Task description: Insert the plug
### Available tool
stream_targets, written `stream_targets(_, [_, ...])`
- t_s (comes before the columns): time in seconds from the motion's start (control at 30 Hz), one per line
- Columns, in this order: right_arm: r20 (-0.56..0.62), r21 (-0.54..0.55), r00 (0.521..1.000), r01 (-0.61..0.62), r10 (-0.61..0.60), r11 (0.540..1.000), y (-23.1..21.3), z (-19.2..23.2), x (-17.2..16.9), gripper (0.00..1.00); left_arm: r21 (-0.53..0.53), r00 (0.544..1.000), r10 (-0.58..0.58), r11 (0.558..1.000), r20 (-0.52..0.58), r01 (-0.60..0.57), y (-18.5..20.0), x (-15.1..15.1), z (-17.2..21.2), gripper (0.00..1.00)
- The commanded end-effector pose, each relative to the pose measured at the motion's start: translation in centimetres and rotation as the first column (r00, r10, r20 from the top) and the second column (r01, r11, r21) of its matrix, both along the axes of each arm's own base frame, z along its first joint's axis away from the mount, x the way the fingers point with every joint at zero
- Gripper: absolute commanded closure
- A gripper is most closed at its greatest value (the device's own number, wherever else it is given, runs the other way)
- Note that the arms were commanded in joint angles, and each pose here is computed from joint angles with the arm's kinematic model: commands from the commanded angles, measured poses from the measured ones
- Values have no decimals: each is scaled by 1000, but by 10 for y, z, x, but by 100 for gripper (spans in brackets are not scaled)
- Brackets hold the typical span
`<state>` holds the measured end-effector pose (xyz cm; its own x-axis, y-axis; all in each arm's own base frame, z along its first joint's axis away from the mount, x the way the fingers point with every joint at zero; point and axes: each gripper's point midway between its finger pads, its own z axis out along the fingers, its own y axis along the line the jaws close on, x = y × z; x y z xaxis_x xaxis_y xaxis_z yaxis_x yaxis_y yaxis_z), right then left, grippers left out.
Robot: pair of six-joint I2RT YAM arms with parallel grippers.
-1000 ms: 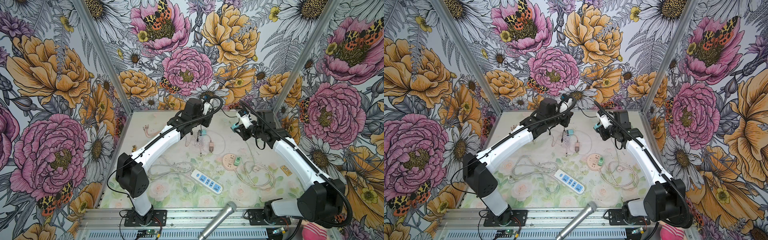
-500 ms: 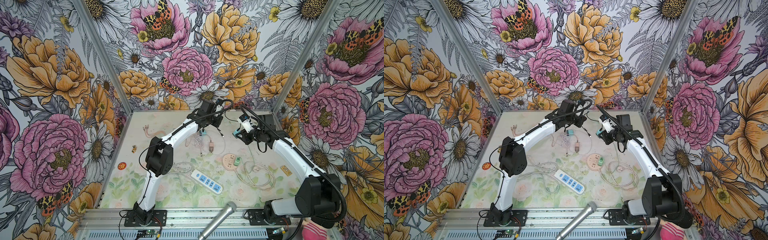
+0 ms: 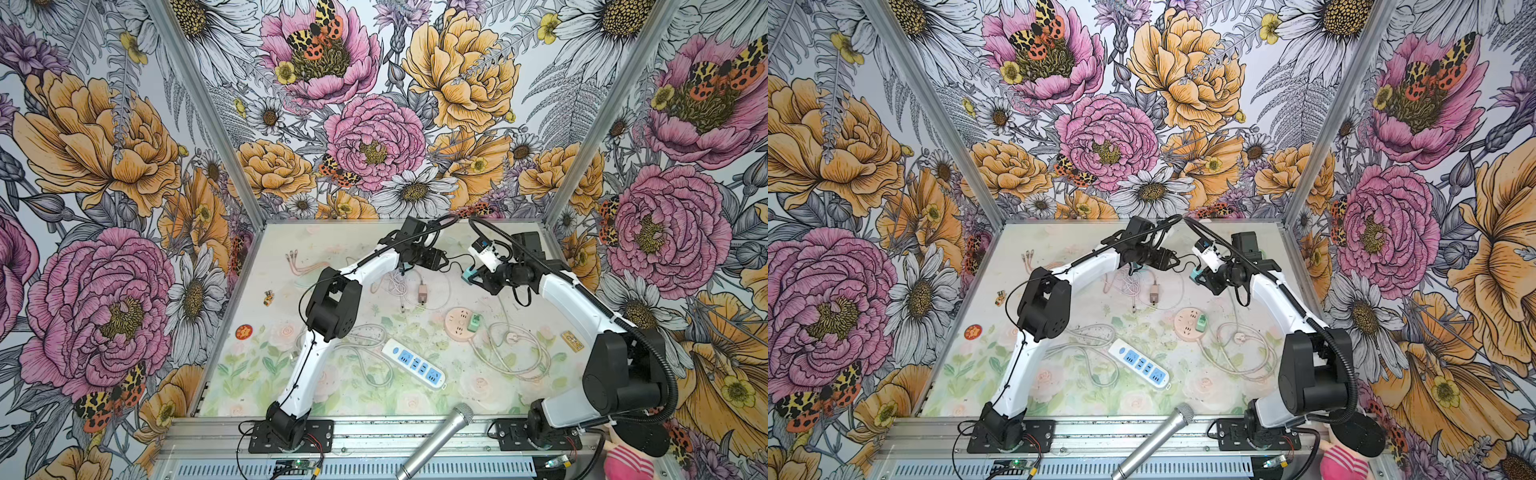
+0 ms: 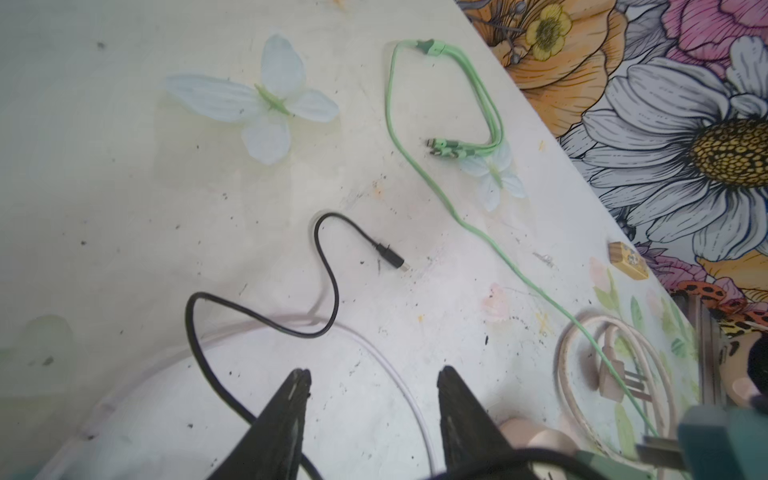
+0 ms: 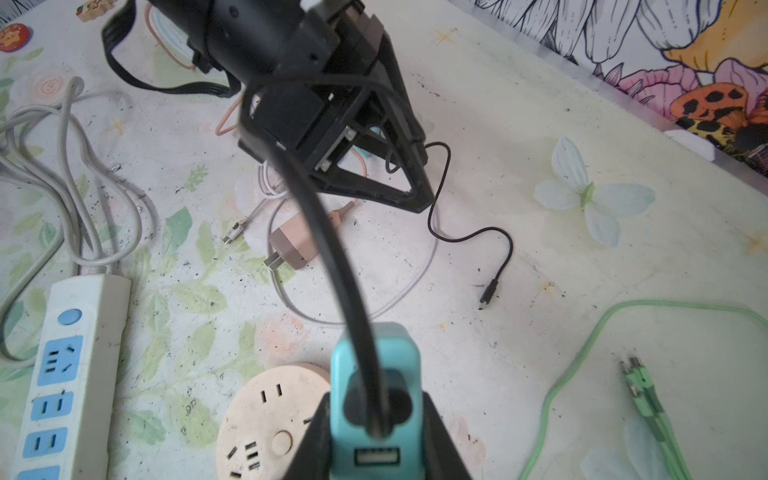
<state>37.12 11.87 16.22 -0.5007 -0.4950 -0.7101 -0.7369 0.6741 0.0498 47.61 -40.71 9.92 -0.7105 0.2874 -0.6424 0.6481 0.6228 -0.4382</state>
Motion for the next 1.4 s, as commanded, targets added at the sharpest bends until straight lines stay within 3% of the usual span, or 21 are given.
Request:
stream_targets(0.0, [28,-10,997,-69,69,998,1,0,-9,100,-39,1000,-2,999,-27,1,16,-11,22,43])
stream_targets(0.27, [-14,49,993,-113,114,992,8,-4,-9,100,-52,999,7,999,-49,-10,52,-54,32,33])
stream_targets(0.5, [-21,7,990,-143,143,990,6,-18,-15,100,-211,996,46,975,-76,-61,81,-60,48,32])
stream_targets(0.9, [5,-41,986,-163,164,986,4,-19,-20,100,-210,998,42,977,-39,-49,84,-77,57,32])
stream_targets(1.03, [9,-33,987,-158,158,987,4,-16,-21,100,-155,1000,-17,988,-12,15,74,-109,64,37])
stream_targets(1.17, [8,15,989,-147,146,989,5,-10,-18,100,-6,999,-44,999,28,44,73,-143,58,36])
stream_targets(1.37, [10,26,989,-148,148,989,7,-6,-17,100,20,999,-48,999,2,48,77,-181,53,36])
